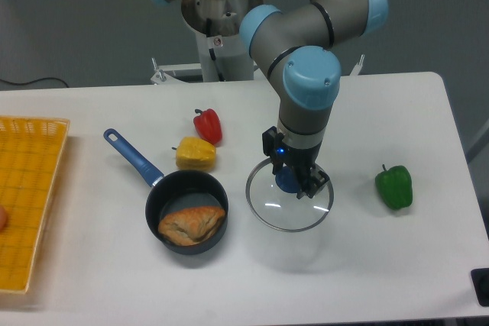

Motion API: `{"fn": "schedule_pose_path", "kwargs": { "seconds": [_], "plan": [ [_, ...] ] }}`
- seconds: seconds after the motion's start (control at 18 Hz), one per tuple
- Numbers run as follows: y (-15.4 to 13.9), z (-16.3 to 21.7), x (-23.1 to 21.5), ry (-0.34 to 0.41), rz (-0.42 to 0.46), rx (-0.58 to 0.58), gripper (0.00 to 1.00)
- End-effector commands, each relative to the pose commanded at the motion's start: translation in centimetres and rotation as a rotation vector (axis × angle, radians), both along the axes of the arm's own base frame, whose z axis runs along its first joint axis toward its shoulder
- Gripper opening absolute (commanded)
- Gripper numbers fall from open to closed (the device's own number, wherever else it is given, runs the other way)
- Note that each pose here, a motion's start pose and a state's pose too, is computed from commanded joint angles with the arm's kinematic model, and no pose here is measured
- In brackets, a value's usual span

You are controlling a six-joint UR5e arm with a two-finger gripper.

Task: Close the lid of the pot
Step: 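Hold the clear glass lid by its knob with the gripper, then carry the glass lid over to the blue-handled saucepan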

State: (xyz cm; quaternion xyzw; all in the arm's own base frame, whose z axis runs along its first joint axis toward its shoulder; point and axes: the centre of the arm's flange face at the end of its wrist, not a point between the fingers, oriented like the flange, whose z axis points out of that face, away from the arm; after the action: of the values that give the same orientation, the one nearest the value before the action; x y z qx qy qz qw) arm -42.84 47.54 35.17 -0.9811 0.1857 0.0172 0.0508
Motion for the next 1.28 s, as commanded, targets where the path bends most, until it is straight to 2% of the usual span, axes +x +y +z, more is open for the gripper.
{"fn": "schedule_pose_path", "kwargs": {
  "seconds": [0.39, 0.56, 0.72, 0.83, 1.06, 1.28],
  "plan": [
    [0.0, 0.2, 0.3, -0.003, 0.008, -0.005, 0.52],
    [0.0, 0.5, 0.5, -0.006, 0.059, -0.002, 0.52],
    [0.7, 0.5, 1.6, -0.009, 0.061, -0.004, 0.53],
    [0.5, 0.9, 2.2, -0.009, 0.107, 0.000, 0.53],
    [2.1, 0.8, 4.9, 0.022, 0.133, -0.040, 0.53],
    [4.0, 0.2, 7.5, 0.017, 0.182, -0.051, 0.53]
  ]
}}
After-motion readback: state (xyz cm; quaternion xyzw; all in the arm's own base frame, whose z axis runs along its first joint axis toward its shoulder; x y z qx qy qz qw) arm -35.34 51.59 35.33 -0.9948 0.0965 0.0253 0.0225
